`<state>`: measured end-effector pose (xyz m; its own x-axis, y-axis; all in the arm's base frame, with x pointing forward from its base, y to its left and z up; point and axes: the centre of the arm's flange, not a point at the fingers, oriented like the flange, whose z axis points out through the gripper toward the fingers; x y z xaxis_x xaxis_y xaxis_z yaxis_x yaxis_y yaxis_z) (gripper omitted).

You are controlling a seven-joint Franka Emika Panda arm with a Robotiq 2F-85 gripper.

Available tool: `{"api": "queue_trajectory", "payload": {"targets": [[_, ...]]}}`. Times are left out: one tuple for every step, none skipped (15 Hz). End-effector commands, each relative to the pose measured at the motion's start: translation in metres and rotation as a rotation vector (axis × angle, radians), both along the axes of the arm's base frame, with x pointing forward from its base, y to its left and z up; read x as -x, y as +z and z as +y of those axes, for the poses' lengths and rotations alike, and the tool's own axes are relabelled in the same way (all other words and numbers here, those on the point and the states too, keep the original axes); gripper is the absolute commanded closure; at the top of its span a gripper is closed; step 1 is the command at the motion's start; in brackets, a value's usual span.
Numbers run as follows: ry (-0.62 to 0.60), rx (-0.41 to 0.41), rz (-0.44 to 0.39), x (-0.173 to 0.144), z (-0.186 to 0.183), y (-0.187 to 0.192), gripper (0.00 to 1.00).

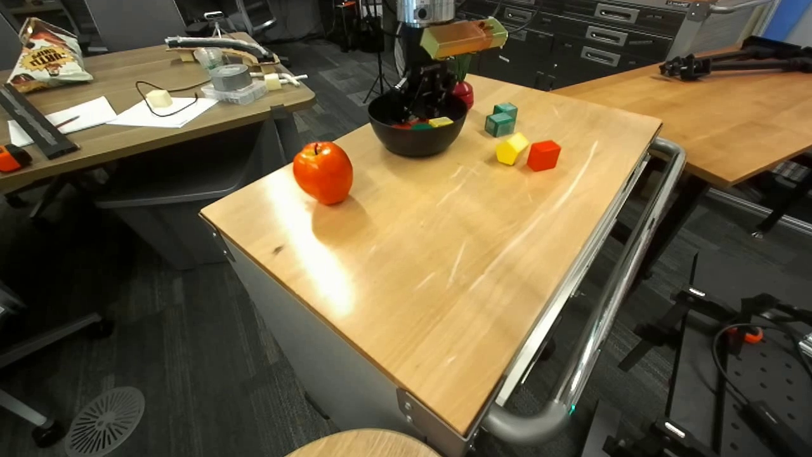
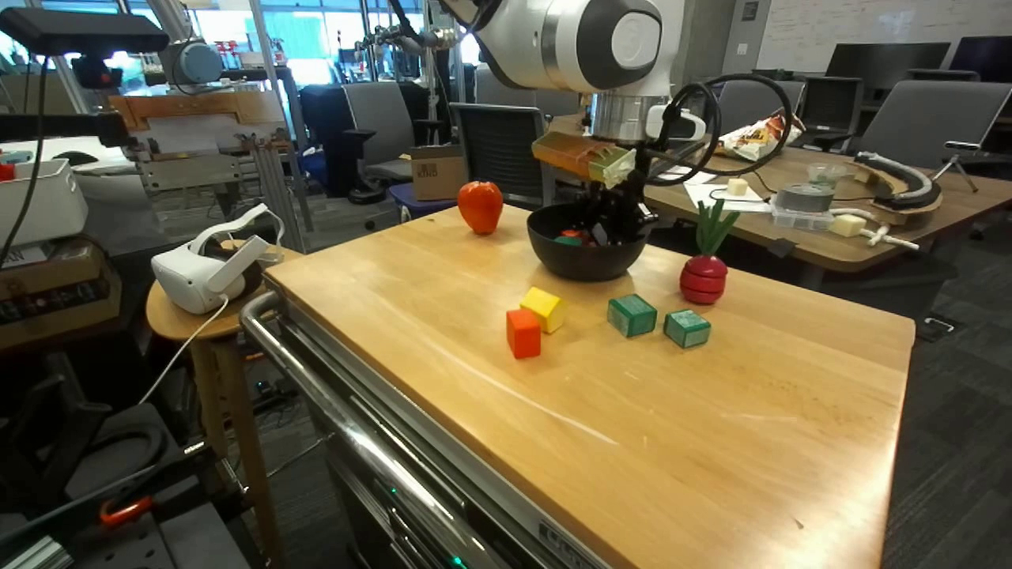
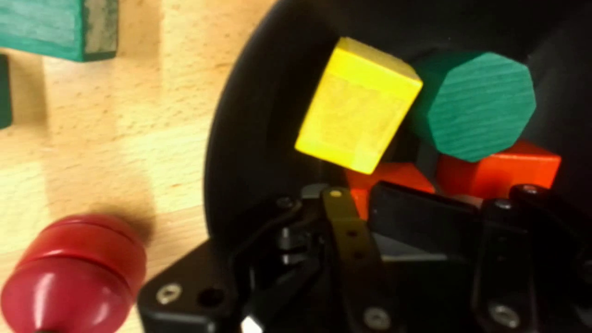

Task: Take most of the objects from the bowl one at a time and put them on the table, then move the apple to the right, then take the block from the bowl and put it on the table

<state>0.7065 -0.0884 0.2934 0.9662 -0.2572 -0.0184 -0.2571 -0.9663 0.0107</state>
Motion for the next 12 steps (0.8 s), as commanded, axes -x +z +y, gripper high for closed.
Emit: {"api": "queue_trajectory", "payload": {"targets": [[-0.052, 0.012, -0.085, 0.008, -0.014, 0.024, 0.99], [-0.059, 0.015, -0.108, 0.008, -0.018, 0.033, 0.93], [-0.063, 0.012, -0.125, 0.009, -0.021, 0.041, 0.91], [-0.064, 0.011, -0.144, 0.011, -0.023, 0.051, 0.88], [-0.064, 0.008, -0.160, 0.012, -0.025, 0.059, 0.71], [-0.064, 0.010, -0.176, 0.013, -0.026, 0.068, 0.65], [-0.063, 0.007, -0.183, 0.013, -0.026, 0.073, 0.60], [-0.064, 0.004, -0.185, 0.012, -0.024, 0.076, 0.51], [-0.062, -0.001, -0.184, 0.011, -0.022, 0.078, 0.44], [-0.061, -0.005, -0.182, 0.011, -0.019, 0.078, 0.35], [-0.061, -0.014, -0.176, 0.009, -0.016, 0.075, 0.28], [-0.056, -0.021, -0.169, 0.008, -0.012, 0.070, 0.21]]}}
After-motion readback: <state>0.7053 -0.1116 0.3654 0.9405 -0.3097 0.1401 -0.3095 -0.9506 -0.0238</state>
